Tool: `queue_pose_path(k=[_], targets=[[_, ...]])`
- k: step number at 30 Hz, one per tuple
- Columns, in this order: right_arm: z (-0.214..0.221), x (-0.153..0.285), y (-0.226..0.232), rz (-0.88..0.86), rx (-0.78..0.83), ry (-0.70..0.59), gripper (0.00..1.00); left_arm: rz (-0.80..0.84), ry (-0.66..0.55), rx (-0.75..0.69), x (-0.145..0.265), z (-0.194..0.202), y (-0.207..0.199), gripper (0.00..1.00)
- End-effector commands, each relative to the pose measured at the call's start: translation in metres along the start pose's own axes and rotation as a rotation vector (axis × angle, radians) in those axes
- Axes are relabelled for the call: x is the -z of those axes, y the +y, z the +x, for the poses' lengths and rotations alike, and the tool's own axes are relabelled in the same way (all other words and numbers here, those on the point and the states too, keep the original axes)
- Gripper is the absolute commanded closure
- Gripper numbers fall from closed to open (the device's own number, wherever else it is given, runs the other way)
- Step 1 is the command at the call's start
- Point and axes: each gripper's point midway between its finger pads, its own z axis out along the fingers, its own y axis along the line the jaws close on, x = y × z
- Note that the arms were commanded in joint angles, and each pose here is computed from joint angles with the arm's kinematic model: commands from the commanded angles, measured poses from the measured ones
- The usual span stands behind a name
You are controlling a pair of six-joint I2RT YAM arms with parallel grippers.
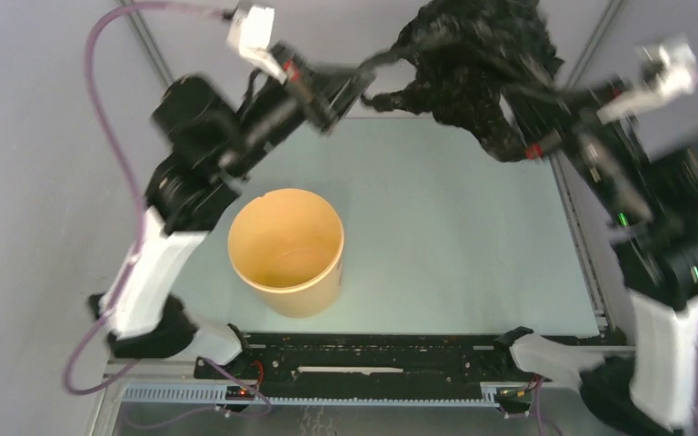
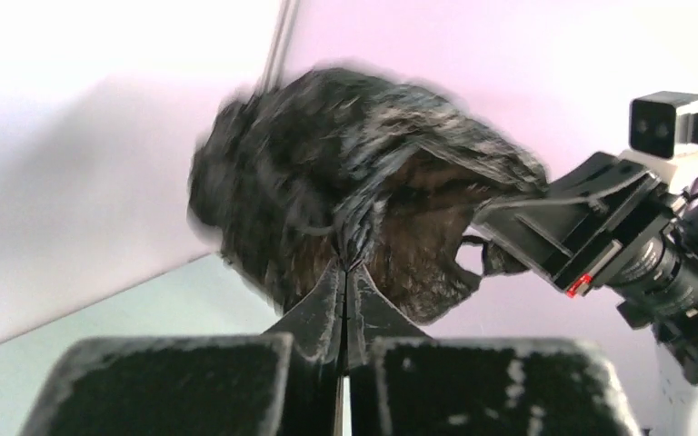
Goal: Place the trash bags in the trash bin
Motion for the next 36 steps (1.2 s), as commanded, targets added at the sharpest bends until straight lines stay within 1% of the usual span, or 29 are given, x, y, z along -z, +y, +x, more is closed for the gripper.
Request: queue_pose_path(k=[1,2,3,4,5,6,7,8,9,10,11,12,14,16,19,21,23,24,25,26,27,28,29,30,31,32,33,35,36], targets=[[0.054,0.022,-0.015,0.050,0.081,-0.090,1.00,-0.264,0.122,-0.143,0.012,0.093,0.063,1.00],[0.109,0.014,-0.038,0.120,0.077,0.004,1.00,-0.374,0.240,-0.134,0.016,0.148,0.100,1.00],[0.173,0.011,-0.062,0.195,0.069,0.148,1.00,-0.446,0.413,-0.100,0.023,0.210,0.132,1.00],[0.254,0.016,-0.088,0.264,0.040,0.353,1.00,-0.493,0.610,-0.050,0.036,0.268,0.156,1.00],[0.308,0.027,-0.100,0.303,-0.018,0.529,1.00,-0.488,0.801,-0.014,0.053,0.317,0.167,1.00],[0.361,0.046,-0.104,0.309,-0.098,0.720,1.00,-0.498,0.917,-0.010,0.068,0.346,0.172,1.00],[0.409,0.070,-0.103,0.307,-0.172,0.894,1.00,-0.504,0.974,-0.026,0.079,0.360,0.170,1.00],[0.438,0.088,-0.097,0.298,-0.227,1.014,1.00,-0.472,0.975,-0.032,0.082,0.362,0.163,1.00],[0.453,0.101,-0.089,0.282,-0.252,1.079,1.00,-0.413,0.954,-0.019,0.079,0.360,0.154,1.00],[0.460,0.108,-0.080,0.254,-0.252,1.101,1.00,-0.359,0.921,0.001,0.072,0.355,0.145,1.00],[0.459,0.108,-0.073,0.227,-0.240,1.088,1.00,-0.321,0.897,0.014,0.067,0.349,0.137,1.00],[0.452,0.104,-0.069,0.207,-0.222,1.052,1.00,-0.288,0.880,0.025,0.060,0.342,0.130,1.00],[0.417,0.086,-0.073,0.232,-0.199,0.949,1.00,-0.254,0.835,0.035,0.042,0.320,0.121,1.00],[0.353,0.057,-0.081,0.253,-0.215,0.797,1.00,-0.217,0.736,0.058,0.012,0.277,0.113,1.00],[0.230,0.018,-0.087,0.232,-0.286,0.541,1.00,-0.196,0.503,0.162,-0.033,0.179,0.101,1.00],[0.146,0.002,-0.078,0.204,-0.235,0.392,1.00,-0.126,0.326,0.219,-0.051,0.109,0.079,1.00],[0.072,0.004,-0.058,0.154,-0.156,0.239,1.00,-0.018,0.141,0.191,-0.045,0.039,0.041,1.00],[0.035,0.012,-0.043,0.116,-0.108,0.146,1.00,0.015,0.083,0.164,-0.037,0.020,0.027,1.00],[0.019,0.020,-0.033,0.092,-0.072,0.094,1.00,0.045,0.013,0.115,-0.025,-0.001,0.011,1.00],[0.013,0.025,-0.028,0.080,-0.037,0.053,1.00,0.021,0.012,0.071,-0.019,0.008,0.014,1.00],[0.016,0.029,-0.027,0.075,-0.008,0.021,1.00,0.015,-0.034,0.021,-0.006,0.000,0.008,1.00],[0.031,0.032,-0.033,0.091,0.010,0.011,1.00,-0.041,-0.029,-0.004,0.000,0.015,0.021,1.00],[0.056,0.031,-0.044,0.121,0.008,0.020,1.00,-0.139,0.055,0.001,0.000,0.063,0.053,1.00],[0.087,0.033,-0.058,0.162,-0.005,0.053,1.00,-0.242,0.117,0.014,0.006,0.099,0.083,1.00],[0.130,0.032,-0.074,0.203,-0.030,0.130,1.00,-0.337,0.209,0.035,0.013,0.140,0.113,1.00],[0.177,0.034,-0.086,0.233,-0.070,0.239,1.00,-0.422,0.331,0.064,0.024,0.186,0.143,1.00],[0.230,0.039,-0.099,0.271,-0.132,0.384,1.00,-0.462,0.504,0.096,0.039,0.237,0.160,1.00],[0.327,0.062,-0.109,0.326,-0.307,0.689,1.00,-0.489,0.795,0.132,0.069,0.310,0.171,1.00],[0.367,0.078,-0.104,0.325,-0.400,0.837,1.00,-0.483,0.870,0.123,0.080,0.332,0.170,1.00]])
